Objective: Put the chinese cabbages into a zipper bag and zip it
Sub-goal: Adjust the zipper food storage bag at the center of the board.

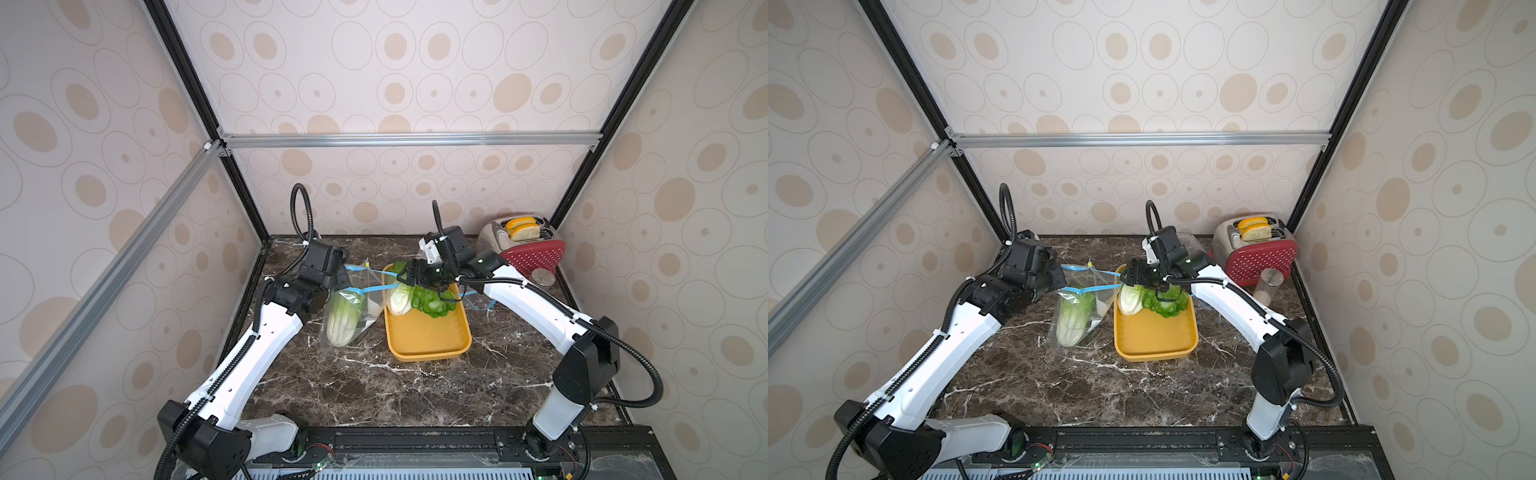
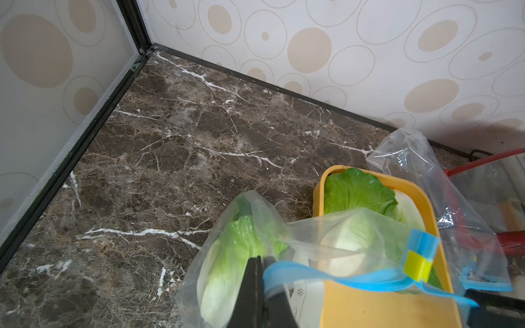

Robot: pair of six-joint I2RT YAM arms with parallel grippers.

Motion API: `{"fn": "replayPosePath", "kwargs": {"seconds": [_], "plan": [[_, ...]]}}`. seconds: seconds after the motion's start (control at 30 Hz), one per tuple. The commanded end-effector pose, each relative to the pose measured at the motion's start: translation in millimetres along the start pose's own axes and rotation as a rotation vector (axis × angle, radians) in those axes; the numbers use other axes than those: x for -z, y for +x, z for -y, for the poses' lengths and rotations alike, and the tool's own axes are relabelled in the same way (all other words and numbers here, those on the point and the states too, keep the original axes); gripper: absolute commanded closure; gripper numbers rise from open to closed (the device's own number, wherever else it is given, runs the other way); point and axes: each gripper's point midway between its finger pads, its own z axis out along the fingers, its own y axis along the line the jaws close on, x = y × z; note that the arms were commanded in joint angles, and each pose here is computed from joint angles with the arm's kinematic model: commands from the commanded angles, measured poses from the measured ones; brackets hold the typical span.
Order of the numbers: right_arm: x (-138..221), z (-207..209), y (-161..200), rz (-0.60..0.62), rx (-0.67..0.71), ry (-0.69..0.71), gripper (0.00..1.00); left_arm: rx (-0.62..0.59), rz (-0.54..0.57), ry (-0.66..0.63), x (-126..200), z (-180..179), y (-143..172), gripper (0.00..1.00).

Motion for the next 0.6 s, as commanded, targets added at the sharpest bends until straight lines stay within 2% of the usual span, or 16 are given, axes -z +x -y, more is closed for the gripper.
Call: {"fn": "replayPosePath", "kwargs": {"seconds": [0.0,0.1,0.2,0.3,0.43,0.57], "plan": [[-16.4,10.4,-0.5,-0.012,-0.056,0.028,0.19,-0.047,0.021,-0.089,8.8,-17.1,-10.8,1.0],[-24.7,-8.2,-4.3,-0.045,-0.065,-0.074,0.17,-0.04,0.027,-0.092,7.2,-17.4,-11.5,1.0],[-8.9,-44.5,-1.9,-0.066,-0.059,-0.223,0.13,-0.048,0.019,-0.09,4.7,-14.1,-14.1,1.0],[18.8,-55.7,-4.6,-0.001,-0.011,-0.209,0.07,-0.051,0.026,-0.101,1.0,-12.3,-19.4,1.0],[45.1,-43.5,-18.7,0.083,-0.02,-0.174,0.01,-0.056,0.015,-0.079,-6.3,-5.7,-19.7,1.0],[38.3,-16.2,-25.5,0.102,-0.055,-0.073,0.0,-0.091,0.015,-0.119,-0.2,-15.2,-22.8,1.0]]}}
